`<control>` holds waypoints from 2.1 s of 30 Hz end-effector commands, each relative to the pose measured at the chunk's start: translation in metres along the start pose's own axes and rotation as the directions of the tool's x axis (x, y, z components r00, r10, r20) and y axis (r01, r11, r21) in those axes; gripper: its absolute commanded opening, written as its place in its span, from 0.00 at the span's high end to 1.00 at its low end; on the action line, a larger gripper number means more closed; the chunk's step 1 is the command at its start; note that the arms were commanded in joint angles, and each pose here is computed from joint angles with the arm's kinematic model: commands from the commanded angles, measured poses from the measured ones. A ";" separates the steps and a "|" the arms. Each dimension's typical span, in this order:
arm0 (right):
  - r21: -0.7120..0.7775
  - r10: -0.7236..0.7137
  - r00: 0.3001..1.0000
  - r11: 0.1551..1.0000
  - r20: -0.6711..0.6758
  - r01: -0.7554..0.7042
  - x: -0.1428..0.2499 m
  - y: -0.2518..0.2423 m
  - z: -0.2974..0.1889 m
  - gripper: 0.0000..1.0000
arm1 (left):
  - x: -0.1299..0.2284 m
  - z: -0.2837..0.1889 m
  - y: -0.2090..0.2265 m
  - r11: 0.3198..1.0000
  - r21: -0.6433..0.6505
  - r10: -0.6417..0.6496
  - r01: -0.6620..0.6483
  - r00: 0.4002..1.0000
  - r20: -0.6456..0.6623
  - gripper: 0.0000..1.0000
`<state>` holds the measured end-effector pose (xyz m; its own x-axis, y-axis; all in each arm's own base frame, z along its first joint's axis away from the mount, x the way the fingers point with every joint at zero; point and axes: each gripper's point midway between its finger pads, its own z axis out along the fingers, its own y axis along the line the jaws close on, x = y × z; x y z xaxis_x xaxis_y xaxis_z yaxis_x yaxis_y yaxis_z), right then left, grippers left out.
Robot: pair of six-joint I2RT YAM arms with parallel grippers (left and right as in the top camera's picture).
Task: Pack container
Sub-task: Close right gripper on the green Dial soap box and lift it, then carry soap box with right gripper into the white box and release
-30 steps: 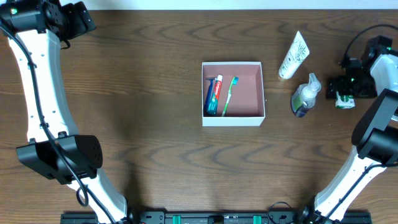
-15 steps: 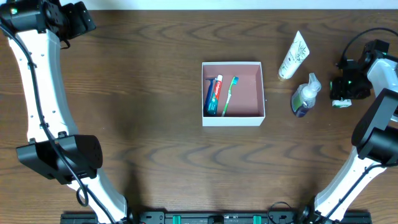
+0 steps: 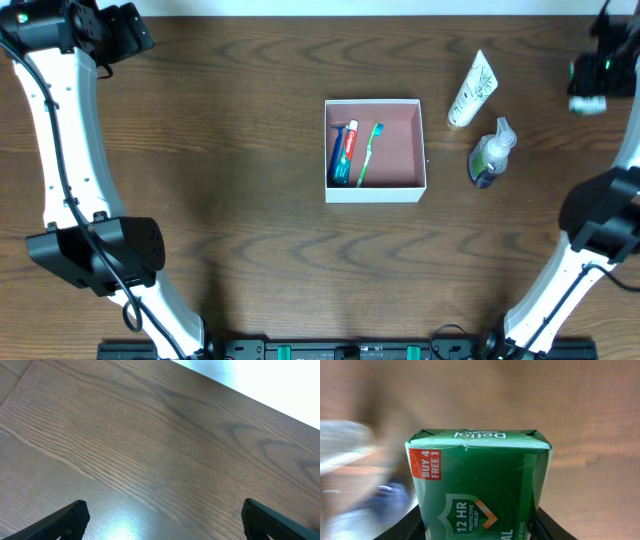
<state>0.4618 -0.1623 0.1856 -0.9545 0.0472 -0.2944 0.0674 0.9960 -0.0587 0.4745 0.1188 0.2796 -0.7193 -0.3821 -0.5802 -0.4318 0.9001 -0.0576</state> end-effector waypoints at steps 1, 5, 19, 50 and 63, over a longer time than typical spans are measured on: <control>-0.140 -0.047 0.986 0.988 0.157 0.070 -0.033 0.078 -0.059 0.59 | 0.000 0.002 0.003 1.000 -0.015 0.005 -0.005 1.000 -0.004 0.02; -0.180 -0.119 0.973 0.971 0.196 0.155 -0.037 0.145 -0.087 0.59 | 0.000 0.002 0.003 1.000 -0.015 0.005 -0.005 1.000 -0.004 0.02; -0.170 -0.105 0.993 0.979 0.053 0.112 0.011 0.313 -0.066 0.55 | 0.000 0.002 0.003 1.000 -0.014 0.005 -0.005 1.000 -0.004 0.02; -0.129 -0.041 0.968 0.992 -0.247 0.009 0.116 0.354 0.105 0.51 | 0.000 0.002 0.003 1.000 -0.015 0.005 -0.005 1.000 -0.004 0.02; -0.190 -0.141 0.974 0.976 -0.176 0.107 0.113 0.374 0.114 0.45 | 0.000 0.002 0.003 1.000 -0.015 0.005 -0.005 1.000 -0.004 0.02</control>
<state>0.4212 0.1901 0.0200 -0.9936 -0.0246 -0.1102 -0.0333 0.9964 0.0776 0.4746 0.1188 0.2796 -0.7192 -0.3817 -0.5806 -0.4315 0.9003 -0.0574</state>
